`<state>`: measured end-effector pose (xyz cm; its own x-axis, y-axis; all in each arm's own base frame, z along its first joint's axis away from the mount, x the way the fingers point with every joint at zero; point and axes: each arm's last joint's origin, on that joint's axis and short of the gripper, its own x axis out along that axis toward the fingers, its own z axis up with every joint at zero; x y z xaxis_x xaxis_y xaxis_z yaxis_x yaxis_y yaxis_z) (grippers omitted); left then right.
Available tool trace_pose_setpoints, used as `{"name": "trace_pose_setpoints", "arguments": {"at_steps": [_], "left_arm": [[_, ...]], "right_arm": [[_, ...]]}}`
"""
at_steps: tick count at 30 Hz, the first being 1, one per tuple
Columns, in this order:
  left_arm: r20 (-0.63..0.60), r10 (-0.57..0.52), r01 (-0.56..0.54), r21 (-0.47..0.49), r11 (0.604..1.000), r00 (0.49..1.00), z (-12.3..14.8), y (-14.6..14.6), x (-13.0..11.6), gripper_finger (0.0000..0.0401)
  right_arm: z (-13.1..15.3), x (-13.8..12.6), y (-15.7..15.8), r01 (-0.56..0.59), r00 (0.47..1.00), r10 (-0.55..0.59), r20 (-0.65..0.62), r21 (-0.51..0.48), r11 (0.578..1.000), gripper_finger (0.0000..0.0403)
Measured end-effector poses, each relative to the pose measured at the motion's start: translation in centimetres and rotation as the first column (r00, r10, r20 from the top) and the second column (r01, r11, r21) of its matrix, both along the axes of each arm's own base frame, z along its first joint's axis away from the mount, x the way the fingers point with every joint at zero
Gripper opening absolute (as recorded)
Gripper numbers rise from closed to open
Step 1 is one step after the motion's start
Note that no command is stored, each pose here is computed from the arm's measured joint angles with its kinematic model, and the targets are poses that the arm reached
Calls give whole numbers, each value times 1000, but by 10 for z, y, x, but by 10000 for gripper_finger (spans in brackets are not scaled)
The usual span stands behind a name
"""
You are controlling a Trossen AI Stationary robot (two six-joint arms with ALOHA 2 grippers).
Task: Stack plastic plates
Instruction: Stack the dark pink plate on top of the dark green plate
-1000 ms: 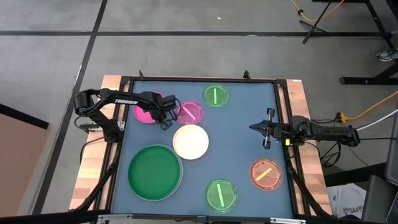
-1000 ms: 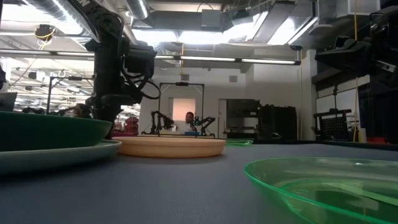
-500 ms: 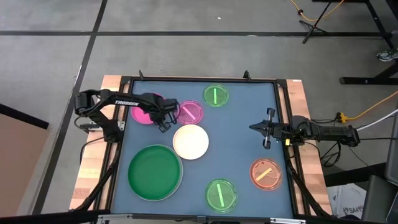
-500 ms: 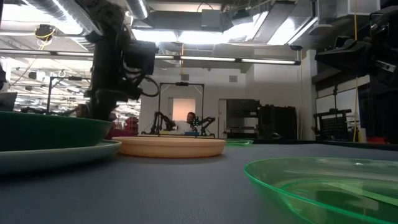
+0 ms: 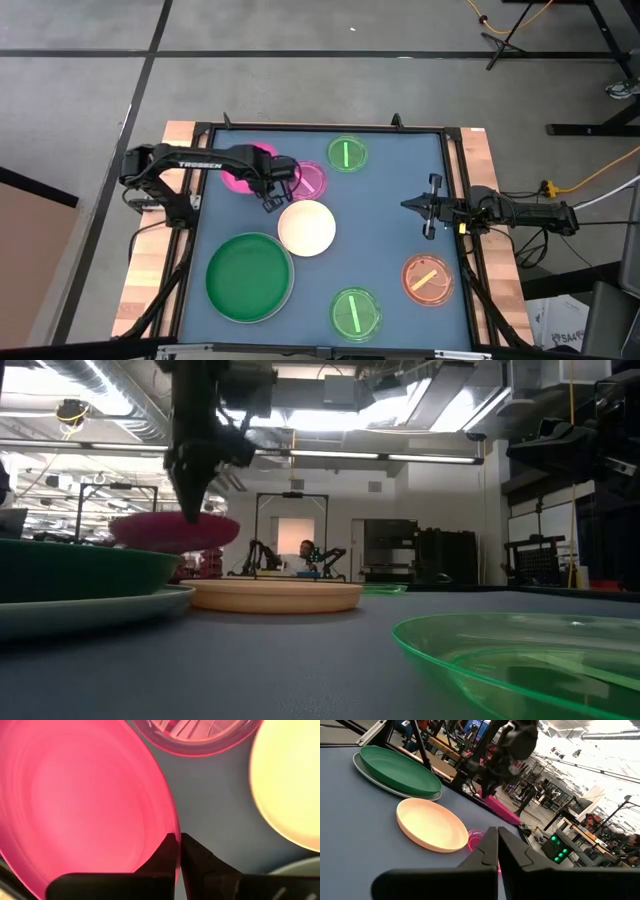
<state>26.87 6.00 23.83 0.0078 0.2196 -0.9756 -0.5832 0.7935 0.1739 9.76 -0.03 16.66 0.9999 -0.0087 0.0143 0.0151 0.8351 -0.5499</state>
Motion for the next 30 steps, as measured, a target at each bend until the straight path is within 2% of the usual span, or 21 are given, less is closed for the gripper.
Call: {"name": "trace_pose_setpoints", "arguments": {"at_steps": [5, 12, 30], "left_arm": [[11, -10, 9, 11, 1000, 1000, 24, -16, 5, 2], [45, -14, 14, 3, 1000, 999, 46, -58, 9, 2], [108, 118, -107, -102, 989, 987, 48, -172, -17, 2]], "right_arm": [[0, 0, 0, 0, 1000, 0, 0, 0, 1000, 1], [0, 0, 0, 0, 1000, 0, 0, 0, 1000, 1], [0, 0, 0, 0, 1000, 0, 0, 0, 1000, 1]]}}
